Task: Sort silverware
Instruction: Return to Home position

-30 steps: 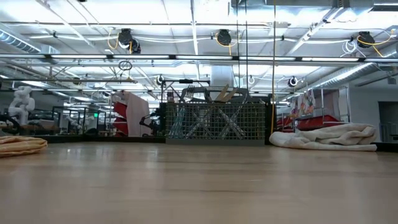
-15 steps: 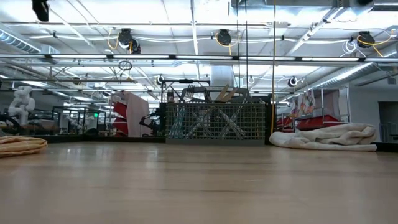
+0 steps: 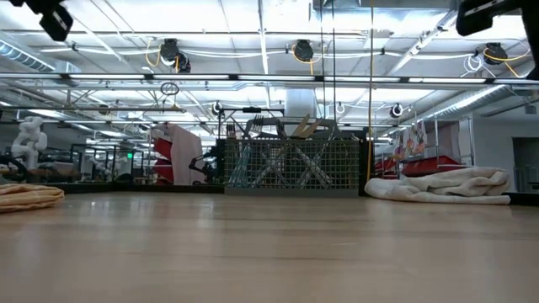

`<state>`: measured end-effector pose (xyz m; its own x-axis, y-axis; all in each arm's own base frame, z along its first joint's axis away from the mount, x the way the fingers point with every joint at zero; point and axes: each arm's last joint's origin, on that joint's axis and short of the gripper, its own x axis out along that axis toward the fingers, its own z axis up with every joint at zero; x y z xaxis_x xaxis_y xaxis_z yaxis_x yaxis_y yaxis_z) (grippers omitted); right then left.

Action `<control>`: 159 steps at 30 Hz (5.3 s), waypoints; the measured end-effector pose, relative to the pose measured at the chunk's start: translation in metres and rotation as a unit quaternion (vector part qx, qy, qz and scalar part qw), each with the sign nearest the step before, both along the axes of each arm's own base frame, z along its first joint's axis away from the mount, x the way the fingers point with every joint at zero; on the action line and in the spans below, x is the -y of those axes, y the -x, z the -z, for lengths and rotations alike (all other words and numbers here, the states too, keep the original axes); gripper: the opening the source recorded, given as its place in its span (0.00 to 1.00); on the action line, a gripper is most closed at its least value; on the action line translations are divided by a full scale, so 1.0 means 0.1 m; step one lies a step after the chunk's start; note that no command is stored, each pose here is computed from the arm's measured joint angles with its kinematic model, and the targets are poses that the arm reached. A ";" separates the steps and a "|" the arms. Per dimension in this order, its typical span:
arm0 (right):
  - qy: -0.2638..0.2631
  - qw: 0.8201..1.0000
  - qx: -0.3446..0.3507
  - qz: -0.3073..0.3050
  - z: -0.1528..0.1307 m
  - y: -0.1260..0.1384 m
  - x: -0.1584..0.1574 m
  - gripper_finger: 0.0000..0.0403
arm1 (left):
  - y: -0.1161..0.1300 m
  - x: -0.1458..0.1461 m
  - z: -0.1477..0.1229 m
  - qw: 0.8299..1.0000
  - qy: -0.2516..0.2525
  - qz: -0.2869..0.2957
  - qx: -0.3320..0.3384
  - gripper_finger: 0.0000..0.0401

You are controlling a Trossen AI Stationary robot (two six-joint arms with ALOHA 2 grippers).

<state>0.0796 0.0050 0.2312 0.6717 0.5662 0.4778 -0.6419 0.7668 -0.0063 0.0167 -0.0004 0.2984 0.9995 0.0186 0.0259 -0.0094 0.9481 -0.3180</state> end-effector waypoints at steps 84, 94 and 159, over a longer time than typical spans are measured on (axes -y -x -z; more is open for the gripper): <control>0.078 0.925 -0.180 0.326 0.51 -0.28 -0.13 0.00 | -0.81 -0.07 1.30 0.999 0.019 -0.048 0.004 0.16; 0.078 0.925 -0.180 0.326 0.51 -0.28 -0.13 0.00 | -0.81 -0.07 1.30 0.999 0.019 -0.048 0.005 0.16; 0.078 0.925 -0.179 0.326 0.51 -0.28 -0.13 0.00 | -0.81 -0.07 1.30 0.999 0.019 -0.048 0.005 0.16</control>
<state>0.1080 0.0176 0.1799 0.9941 0.0272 0.1046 -0.0246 0.9994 -0.0259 0.0979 0.0063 0.1681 0.9928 0.1149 0.0341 -0.0955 0.9304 -0.3539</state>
